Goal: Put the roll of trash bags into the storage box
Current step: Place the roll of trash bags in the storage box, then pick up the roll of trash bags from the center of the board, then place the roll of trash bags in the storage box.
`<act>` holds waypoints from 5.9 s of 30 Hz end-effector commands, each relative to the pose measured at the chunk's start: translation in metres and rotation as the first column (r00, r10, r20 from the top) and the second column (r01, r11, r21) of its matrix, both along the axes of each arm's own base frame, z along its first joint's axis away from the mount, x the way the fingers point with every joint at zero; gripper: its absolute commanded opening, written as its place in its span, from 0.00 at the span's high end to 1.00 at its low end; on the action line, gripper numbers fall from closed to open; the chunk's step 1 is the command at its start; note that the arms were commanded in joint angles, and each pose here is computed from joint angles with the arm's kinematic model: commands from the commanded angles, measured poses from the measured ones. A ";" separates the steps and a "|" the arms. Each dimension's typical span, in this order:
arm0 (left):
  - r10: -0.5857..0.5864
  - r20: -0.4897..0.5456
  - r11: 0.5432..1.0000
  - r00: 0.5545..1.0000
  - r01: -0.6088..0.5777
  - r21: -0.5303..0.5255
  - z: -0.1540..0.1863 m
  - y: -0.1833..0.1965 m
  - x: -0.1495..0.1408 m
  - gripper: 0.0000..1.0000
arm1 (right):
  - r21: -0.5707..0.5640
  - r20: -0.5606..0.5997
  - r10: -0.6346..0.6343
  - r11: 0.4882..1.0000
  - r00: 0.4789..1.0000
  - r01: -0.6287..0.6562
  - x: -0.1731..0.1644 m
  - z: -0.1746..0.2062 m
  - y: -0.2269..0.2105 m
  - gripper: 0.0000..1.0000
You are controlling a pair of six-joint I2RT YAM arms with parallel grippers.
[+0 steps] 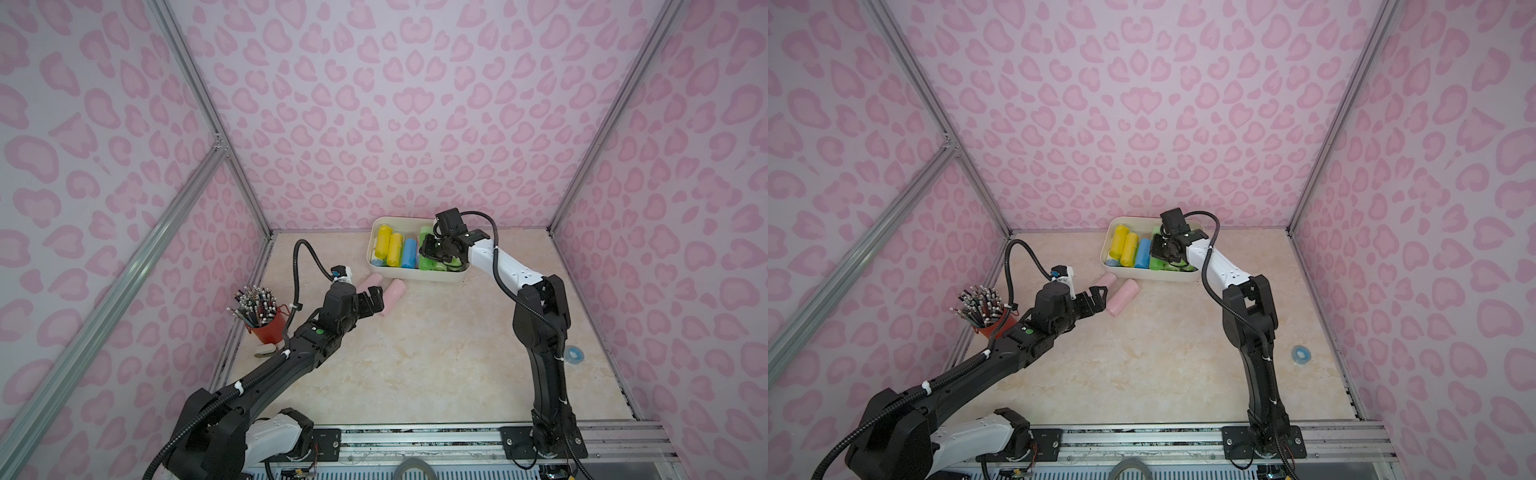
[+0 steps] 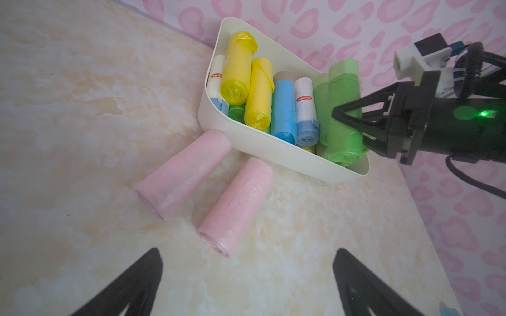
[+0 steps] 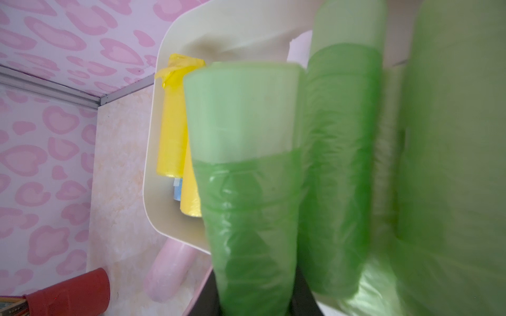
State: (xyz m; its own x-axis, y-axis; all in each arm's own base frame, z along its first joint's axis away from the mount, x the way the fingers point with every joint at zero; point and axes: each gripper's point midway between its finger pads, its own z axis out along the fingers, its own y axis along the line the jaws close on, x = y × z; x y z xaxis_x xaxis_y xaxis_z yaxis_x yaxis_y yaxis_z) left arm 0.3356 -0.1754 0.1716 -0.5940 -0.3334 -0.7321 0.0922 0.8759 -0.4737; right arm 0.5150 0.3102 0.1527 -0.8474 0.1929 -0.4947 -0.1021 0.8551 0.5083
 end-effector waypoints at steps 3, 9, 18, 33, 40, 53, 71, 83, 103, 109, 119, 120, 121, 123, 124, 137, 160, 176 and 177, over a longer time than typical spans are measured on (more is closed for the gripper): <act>-0.002 0.021 1.000 1.000 0.002 0.003 0.008 0.000 0.002 0.00 | 0.010 -0.010 0.018 1.000 1.000 -0.017 0.016 -0.008 0.007 0.81; 0.002 0.020 1.000 1.000 -0.003 0.007 0.011 0.000 0.003 0.00 | -0.008 -0.022 0.011 1.000 1.000 -0.011 0.031 -0.021 0.010 0.78; 0.015 0.007 0.999 1.000 -0.016 0.048 0.014 0.003 0.008 0.00 | -0.066 -0.008 -0.023 0.998 1.000 0.022 0.041 -0.032 0.003 0.65; 0.064 -0.013 0.994 0.998 -0.063 0.093 0.026 0.013 0.009 0.01 | -0.051 0.075 -0.024 0.998 0.997 0.027 0.024 0.040 -0.004 0.07; 0.138 0.012 0.977 0.990 -0.138 0.159 0.039 0.036 0.003 0.00 | -0.074 0.251 0.056 0.997 0.966 -0.039 -0.030 0.130 0.008 0.10; 0.045 -0.034 0.982 0.998 -0.038 0.182 0.031 0.013 -0.001 0.00 | 0.003 0.309 0.012 1.000 0.951 -0.013 -0.116 0.152 -0.049 0.10; -0.096 -0.264 0.936 0.960 0.178 0.305 -0.062 -0.041 0.025 0.05 | 0.000 0.197 -0.088 0.996 0.976 0.090 -0.203 0.079 -0.122 0.10; -0.040 -0.277 0.902 0.960 0.154 0.403 -0.083 -0.042 0.061 0.18 | -0.031 0.144 -0.051 0.998 0.988 0.056 -0.211 0.064 -0.129 0.10; -0.013 -0.346 0.809 0.938 0.214 0.548 -0.146 -0.050 0.082 0.33 | -0.042 0.116 -0.071 0.996 0.991 0.076 -0.208 0.052 -0.136 0.10; -0.013 -0.326 0.790 0.945 0.209 0.577 -0.143 -0.053 0.075 0.56 | -0.036 0.107 -0.087 0.995 0.990 0.092 -0.209 0.047 -0.138 0.10; -0.064 -0.321 0.825 0.945 0.231 0.516 -0.128 -0.071 0.054 0.69 | -0.015 0.079 -0.079 0.997 0.994 0.080 -0.219 0.036 -0.137 0.10; -0.066 -0.317 0.835 0.946 0.226 0.502 -0.123 -0.072 0.054 0.70 | -0.015 0.078 -0.078 0.997 0.994 0.079 -0.220 0.034 -0.138 0.10; -0.068 -0.310 0.844 0.948 0.220 0.489 -0.117 -0.073 0.053 0.70 | -0.013 0.077 -0.078 0.997 0.994 0.079 -0.222 0.033 -0.138 0.10; -0.075 -0.295 0.861 0.953 0.211 0.463 -0.104 -0.074 0.052 0.70 | -0.010 0.077 -0.082 0.997 0.994 0.083 -0.223 0.032 -0.139 0.10; -0.085 -0.287 0.869 0.954 0.212 0.447 -0.097 -0.077 0.052 0.70 | -0.008 0.076 -0.083 0.996 0.994 0.084 -0.223 0.031 -0.139 0.10; -0.201 -0.160 0.962 0.966 0.226 0.155 -0.007 -0.114 0.069 0.73 | 0.134 0.058 -0.090 0.988 0.994 0.082 -0.223 0.029 -0.123 0.10; -0.089 -0.053 0.985 0.995 0.096 0.141 0.016 -0.102 0.207 0.74 | 0.116 0.059 -0.064 0.992 0.996 0.056 -0.215 0.026 -0.116 0.10; -0.070 -0.155 0.961 0.985 0.109 0.256 -0.040 -0.119 0.264 0.45 | 0.045 0.056 -0.100 0.994 0.993 0.097 -0.224 0.016 -0.136 0.10; -0.072 -0.151 0.960 0.986 0.110 0.257 -0.038 -0.119 0.263 0.41 | 0.041 0.050 -0.099 0.994 0.994 0.097 -0.223 0.014 -0.136 0.10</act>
State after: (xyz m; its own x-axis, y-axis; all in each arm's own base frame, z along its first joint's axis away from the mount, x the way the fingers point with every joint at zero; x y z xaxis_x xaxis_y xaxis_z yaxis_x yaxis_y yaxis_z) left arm 0.6002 -0.2998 0.1301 -0.7202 -0.1021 -0.6862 0.1285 0.9523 -0.2766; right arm 0.2918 0.1771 0.1738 -0.7906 0.3066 -0.5301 -0.0532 0.8280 0.5582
